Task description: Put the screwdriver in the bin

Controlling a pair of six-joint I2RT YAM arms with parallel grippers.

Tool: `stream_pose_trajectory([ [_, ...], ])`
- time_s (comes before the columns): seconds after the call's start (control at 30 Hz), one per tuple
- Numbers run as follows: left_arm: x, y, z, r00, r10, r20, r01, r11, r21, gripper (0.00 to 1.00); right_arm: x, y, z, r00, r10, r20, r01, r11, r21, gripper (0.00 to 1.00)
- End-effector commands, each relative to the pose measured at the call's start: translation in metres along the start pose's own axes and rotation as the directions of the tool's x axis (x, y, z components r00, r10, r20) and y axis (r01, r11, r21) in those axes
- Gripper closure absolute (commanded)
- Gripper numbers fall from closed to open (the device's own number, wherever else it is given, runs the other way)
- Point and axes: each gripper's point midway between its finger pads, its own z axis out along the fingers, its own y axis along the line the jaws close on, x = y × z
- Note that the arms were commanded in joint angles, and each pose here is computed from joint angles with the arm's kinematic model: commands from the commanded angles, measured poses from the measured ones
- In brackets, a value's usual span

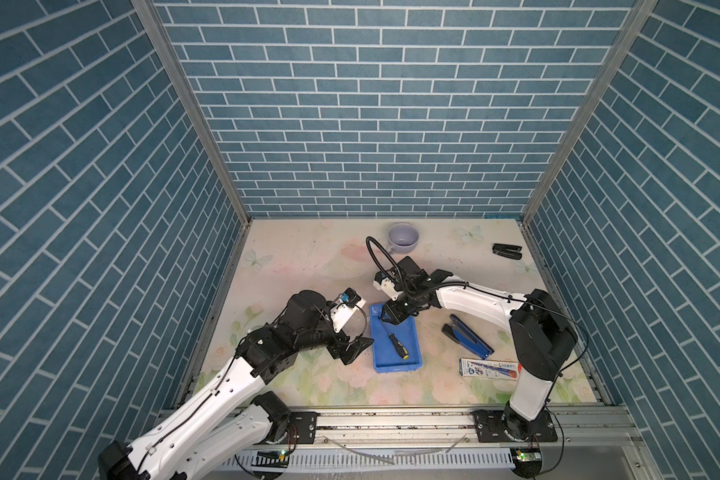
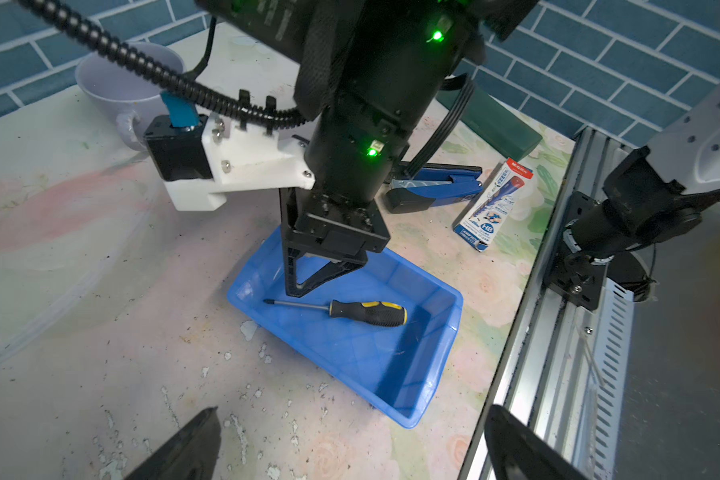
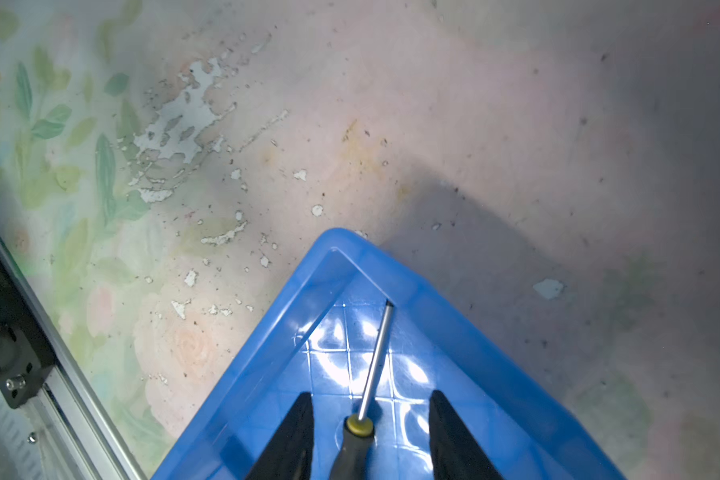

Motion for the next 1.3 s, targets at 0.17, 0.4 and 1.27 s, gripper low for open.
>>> stream_pose_trajectory([
  [0.17, -0.026, 0.046, 0.006, 0.994, 0.029, 0.107, -0.002, 0.97, -0.244, 0.0, -0.046, 0.006, -0.07, 0.97, -0.063, 0.235, 0.057, 0.998, 0.032, 0.22],
  [0.4, -0.048, 0.101, 0.018, 0.984, 0.024, 0.177, 0.057, 0.897, -0.438, 0.0, -0.057, -0.063, -0.129, 0.903, 0.039, 0.429, -0.136, 0.971, 0.198, 0.01],
  [1.27, 0.067, 0.269, -0.021, 0.977, -0.047, 0.207, 0.202, 0.508, -0.837, 0.0, 0.142, -0.313, -0.233, 0.595, 0.148, 0.79, -0.759, 0.425, 0.493, 0.02],
])
